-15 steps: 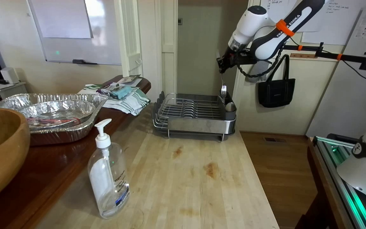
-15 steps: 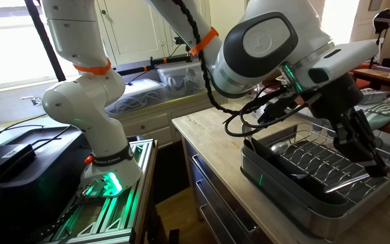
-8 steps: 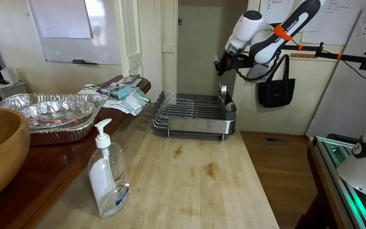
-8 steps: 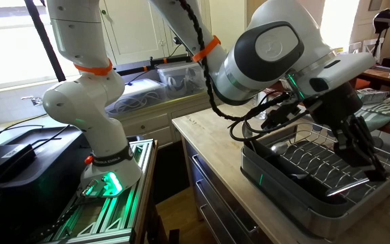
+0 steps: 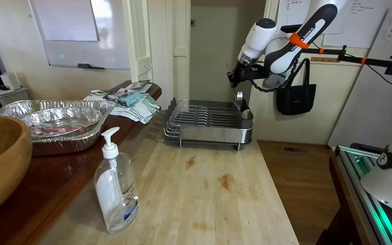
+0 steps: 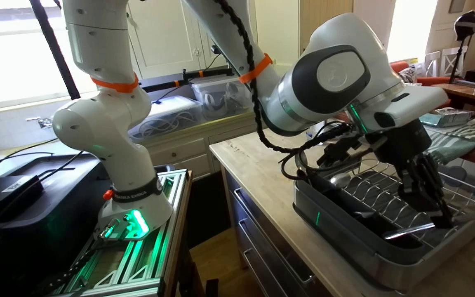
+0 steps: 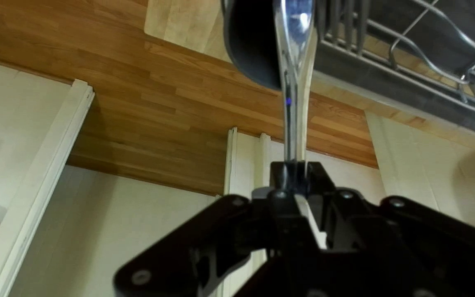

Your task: Pick up the knife from the counter and put it on the dish dryer

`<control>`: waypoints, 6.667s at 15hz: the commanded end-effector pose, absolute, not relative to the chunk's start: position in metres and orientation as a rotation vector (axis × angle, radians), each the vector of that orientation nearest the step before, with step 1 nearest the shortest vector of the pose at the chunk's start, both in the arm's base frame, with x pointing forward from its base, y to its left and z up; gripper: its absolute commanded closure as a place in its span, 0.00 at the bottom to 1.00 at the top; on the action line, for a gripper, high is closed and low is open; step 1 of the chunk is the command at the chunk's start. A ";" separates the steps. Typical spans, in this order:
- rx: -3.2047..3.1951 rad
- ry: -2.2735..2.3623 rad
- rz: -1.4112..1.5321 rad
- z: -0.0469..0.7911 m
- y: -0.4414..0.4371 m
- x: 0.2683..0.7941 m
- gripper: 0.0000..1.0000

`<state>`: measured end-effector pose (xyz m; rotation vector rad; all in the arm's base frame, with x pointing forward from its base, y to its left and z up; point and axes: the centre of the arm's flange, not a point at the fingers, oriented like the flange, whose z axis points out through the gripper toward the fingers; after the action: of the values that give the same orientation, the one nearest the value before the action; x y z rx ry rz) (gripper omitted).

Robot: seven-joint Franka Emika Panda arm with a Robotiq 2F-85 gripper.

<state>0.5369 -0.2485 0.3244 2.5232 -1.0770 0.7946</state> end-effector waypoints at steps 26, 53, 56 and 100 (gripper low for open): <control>2.487 -0.951 0.746 0.278 -0.204 0.540 0.96; 2.193 -1.050 0.680 0.266 -0.158 0.527 0.96; 2.194 -1.057 0.680 0.267 -0.156 0.525 0.96; 2.734 -0.770 0.563 0.446 -0.182 0.461 0.00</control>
<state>0.4755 -0.1796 0.4154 2.6601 -0.8563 0.6736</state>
